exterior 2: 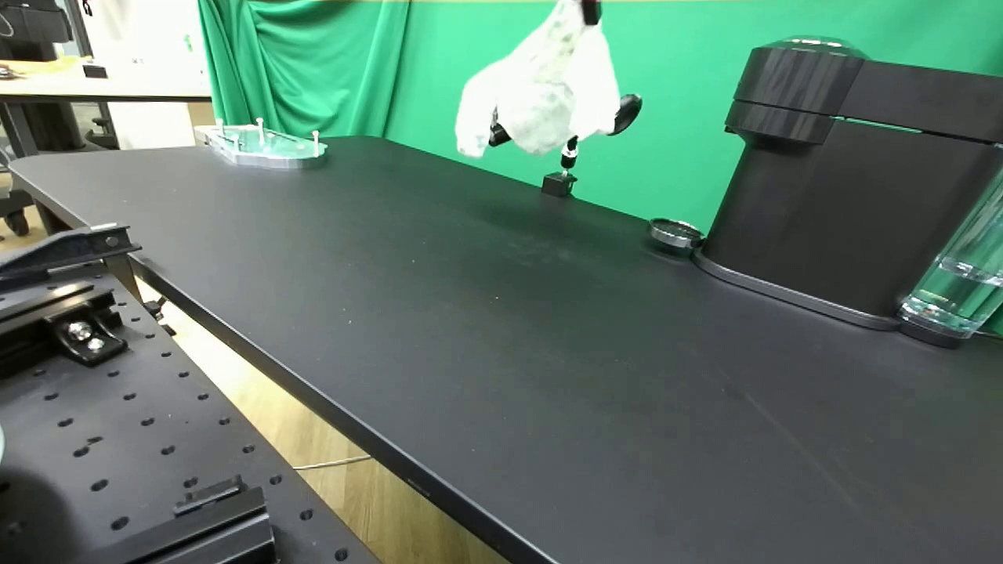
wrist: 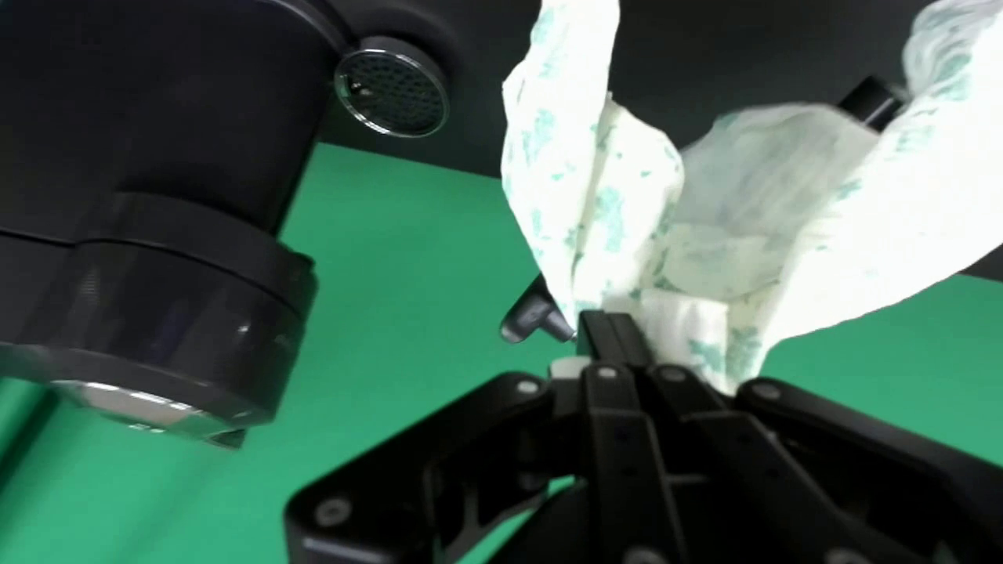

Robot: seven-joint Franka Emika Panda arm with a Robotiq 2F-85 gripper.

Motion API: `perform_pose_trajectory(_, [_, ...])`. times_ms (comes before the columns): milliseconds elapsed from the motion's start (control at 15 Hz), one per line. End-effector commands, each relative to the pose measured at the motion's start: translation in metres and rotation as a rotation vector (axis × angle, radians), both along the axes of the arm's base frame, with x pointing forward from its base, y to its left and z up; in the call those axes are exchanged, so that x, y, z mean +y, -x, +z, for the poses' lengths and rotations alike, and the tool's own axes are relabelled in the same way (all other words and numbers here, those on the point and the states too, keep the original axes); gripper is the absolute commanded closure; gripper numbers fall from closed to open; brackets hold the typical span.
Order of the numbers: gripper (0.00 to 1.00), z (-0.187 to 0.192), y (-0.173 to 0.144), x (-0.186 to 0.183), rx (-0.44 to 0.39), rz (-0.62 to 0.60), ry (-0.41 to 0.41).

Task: Put the cloth on the table

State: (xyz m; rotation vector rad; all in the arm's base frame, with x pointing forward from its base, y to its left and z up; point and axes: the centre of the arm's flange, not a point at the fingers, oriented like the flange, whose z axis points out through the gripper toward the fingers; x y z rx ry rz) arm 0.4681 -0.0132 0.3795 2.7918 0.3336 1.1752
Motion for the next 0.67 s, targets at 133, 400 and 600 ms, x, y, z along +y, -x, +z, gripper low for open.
perform_pose_trajectory(133, [1.00, 0.008, 0.035, -0.016, -0.052, -0.192, -0.025])
perform_pose_trajectory(400, [1.00, -0.016, 0.032, -0.011, 0.015, -0.220, -0.036])
perform_pose_trajectory(600, [1.00, -0.030, 0.033, 0.002, 0.051, -0.213, -0.044])
